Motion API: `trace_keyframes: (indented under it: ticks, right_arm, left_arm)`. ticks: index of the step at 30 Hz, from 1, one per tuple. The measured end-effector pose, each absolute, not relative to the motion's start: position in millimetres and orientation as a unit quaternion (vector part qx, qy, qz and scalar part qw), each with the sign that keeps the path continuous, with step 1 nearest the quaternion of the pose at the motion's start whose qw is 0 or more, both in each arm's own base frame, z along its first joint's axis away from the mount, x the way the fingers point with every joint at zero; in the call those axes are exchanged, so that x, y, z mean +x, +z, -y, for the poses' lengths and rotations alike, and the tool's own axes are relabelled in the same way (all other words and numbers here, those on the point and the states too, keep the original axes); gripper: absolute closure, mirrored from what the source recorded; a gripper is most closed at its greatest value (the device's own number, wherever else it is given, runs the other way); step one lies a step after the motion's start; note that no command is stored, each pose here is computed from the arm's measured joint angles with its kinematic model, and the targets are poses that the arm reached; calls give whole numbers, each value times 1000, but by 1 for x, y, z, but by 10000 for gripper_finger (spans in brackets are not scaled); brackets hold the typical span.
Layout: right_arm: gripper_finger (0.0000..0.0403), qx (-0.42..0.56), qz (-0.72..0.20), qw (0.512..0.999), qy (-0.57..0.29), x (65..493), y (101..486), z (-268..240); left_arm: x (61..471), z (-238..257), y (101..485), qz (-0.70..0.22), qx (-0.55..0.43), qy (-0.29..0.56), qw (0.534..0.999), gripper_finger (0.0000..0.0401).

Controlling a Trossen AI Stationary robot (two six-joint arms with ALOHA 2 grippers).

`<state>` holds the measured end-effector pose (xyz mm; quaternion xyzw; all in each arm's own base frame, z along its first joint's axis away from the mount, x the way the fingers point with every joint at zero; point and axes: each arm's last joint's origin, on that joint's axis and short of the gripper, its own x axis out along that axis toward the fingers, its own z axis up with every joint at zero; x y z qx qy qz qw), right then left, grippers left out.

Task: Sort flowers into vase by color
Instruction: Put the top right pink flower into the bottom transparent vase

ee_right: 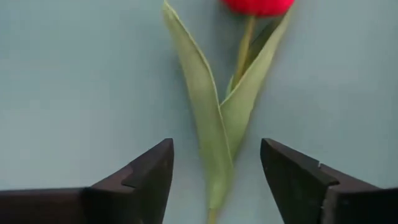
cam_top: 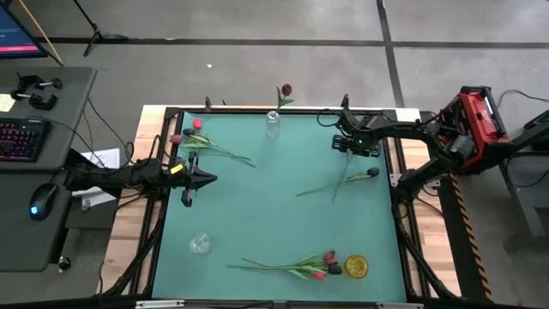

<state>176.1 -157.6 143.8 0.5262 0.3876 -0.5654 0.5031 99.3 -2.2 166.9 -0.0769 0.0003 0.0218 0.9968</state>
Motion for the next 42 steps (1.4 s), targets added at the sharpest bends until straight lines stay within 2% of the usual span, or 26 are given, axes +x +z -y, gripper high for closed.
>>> trace_keyframes:
  ticks: [4, 6, 10, 11, 15, 22, 28, 33, 37, 42]
  right_arm:
    - [216, 528, -378, 497, -575, 173, 138, 155]
    - [252, 516, -387, 505, -573, 174, 139, 154]
    - [369, 455, -413, 583, -531, 188, 154, 156]
    - [384, 440, -415, 607, -516, 192, 162, 157]
    - [385, 383, -399, 689, -468, 204, 199, 155]
    - [398, 274, -274, 848, -362, 205, 284, 130]
    - [401, 212, -168, 935, -230, 196, 321, 96]
    - [402, 193, -76, 972, -113, 209, 330, 71]
    - [402, 197, -17, 980, -31, 226, 331, 43]
    - [402, 191, 31, 981, 23, 249, 330, 2]
  left_arm:
    - [99, 2, 167, 0, -77, 22, 997, 401]
    - [99, 2, 167, -1, -77, 22, 997, 401]
    - [99, 2, 167, 0, -77, 22, 997, 401]
    - [99, 2, 167, 0, -77, 22, 997, 401]
    - [99, 2, 167, -1, -77, 22, 997, 401]
    - [99, 2, 167, -1, -77, 22, 997, 401]
    - [99, 2, 167, 0, -77, 22, 997, 401]
    - [99, 2, 167, -1, -77, 22, 997, 401]
    - [99, 2, 167, 0, -77, 22, 997, 401]
    - [99, 2, 167, -1, -77, 22, 997, 401]
